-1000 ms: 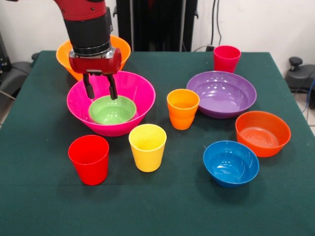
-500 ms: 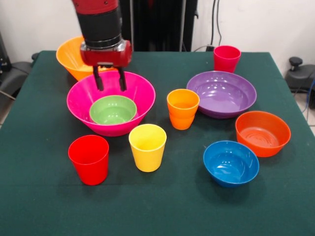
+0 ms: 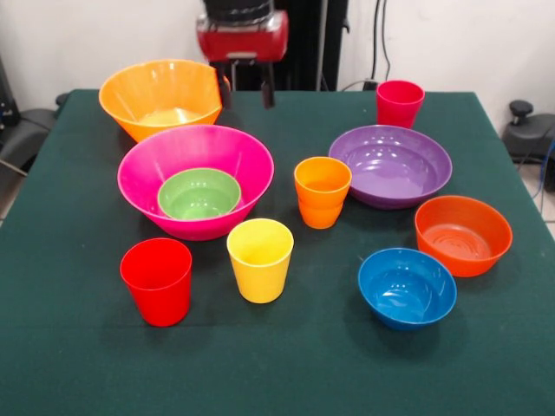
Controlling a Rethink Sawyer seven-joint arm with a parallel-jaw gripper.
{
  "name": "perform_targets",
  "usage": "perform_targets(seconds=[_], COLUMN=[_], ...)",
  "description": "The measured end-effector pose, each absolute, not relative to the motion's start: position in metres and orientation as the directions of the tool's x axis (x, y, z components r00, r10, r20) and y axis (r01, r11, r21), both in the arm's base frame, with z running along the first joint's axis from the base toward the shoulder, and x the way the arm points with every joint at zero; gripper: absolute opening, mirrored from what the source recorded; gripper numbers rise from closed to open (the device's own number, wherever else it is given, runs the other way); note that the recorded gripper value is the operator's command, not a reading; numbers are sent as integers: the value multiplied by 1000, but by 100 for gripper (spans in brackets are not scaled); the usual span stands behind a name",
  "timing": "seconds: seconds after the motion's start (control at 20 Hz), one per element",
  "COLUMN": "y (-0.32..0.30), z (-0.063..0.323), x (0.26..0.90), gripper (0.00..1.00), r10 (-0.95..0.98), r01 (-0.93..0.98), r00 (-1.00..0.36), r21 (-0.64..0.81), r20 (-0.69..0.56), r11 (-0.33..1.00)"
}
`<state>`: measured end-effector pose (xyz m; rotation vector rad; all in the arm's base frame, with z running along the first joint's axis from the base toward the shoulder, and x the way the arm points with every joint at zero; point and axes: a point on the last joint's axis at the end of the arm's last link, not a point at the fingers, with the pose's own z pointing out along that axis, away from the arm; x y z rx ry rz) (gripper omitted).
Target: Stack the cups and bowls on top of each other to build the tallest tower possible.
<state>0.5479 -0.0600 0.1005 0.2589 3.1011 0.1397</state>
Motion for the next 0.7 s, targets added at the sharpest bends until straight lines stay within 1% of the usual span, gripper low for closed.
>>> perform_targets(seconds=[0.1, 0.15, 0.25, 0.4, 0.7], y=[-52, -42, -38, -12, 23], z=[112, 124, 128, 139, 131], x=[550, 554, 555, 560, 566], gripper=[100, 100, 100, 100, 100], r10=[170, 168, 164, 135, 82], r01=[169, 168, 164, 135, 83], r00=[-985, -986, -986, -991, -997], r21=[89, 84, 80, 72, 68], r20=[-10, -2, 2, 10, 15], r11=[982, 982, 983, 988, 994])
